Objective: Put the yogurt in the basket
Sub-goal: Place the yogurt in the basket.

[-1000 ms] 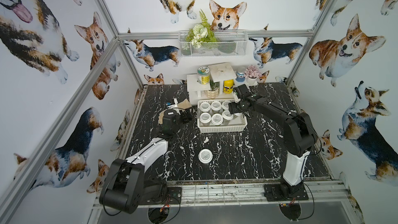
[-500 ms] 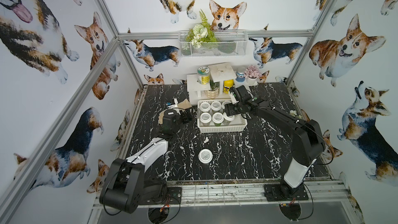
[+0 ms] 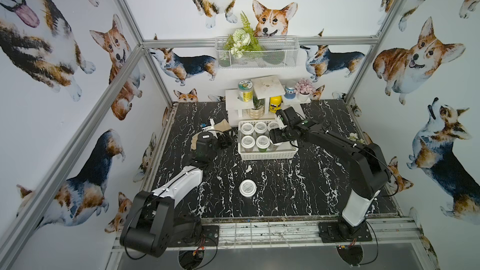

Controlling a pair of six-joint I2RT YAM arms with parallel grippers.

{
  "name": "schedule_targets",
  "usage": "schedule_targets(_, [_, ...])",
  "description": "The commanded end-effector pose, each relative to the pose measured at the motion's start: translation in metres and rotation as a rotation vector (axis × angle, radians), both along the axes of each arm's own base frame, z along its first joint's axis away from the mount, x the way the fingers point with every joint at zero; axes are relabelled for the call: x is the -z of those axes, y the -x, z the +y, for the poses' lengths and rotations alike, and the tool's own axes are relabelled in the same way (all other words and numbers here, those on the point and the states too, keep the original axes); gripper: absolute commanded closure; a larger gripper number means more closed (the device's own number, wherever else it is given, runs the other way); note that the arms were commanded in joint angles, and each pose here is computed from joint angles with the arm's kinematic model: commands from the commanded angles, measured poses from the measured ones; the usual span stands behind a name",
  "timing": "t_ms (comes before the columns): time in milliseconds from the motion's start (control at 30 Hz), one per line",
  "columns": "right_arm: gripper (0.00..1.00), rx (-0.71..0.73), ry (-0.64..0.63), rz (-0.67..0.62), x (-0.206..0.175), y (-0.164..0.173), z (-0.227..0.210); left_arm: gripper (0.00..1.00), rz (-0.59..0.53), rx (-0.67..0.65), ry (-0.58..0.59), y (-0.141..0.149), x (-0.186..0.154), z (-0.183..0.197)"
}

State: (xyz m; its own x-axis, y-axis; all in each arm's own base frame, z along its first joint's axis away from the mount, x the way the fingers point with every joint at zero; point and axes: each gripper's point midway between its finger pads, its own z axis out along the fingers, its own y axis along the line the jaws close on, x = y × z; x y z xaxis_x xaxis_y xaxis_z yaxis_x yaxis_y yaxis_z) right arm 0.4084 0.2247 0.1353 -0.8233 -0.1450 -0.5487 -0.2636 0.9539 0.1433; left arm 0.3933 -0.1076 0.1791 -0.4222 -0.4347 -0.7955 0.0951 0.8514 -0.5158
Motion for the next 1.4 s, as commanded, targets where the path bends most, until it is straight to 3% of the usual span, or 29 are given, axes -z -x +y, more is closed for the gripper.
schedule_targets(0, [0.22, -0.001, -0.024, -0.027, -0.006, -0.008, 0.006, 0.19, -0.031, 0.001, 0.000, -0.004, -0.009, 0.000])
schedule_targets(467, [0.22, 0.008, -0.034, -0.064, -0.018, -0.024, 0.004, 0.19, -0.033, 0.003, 0.001, -0.003, -0.009, -0.001])
schedule_targets(767, [0.22, 0.045, -0.060, -0.027, -0.003, -0.035, -0.014, 0.19, -0.028, 0.002, 0.001, -0.004, -0.008, 0.000])
schedule_targets(1367, [0.22, 0.007, -0.077, -0.003, 0.006, -0.033, 0.008, 0.19, -0.027, 0.005, 0.000, -0.004, -0.008, -0.001])
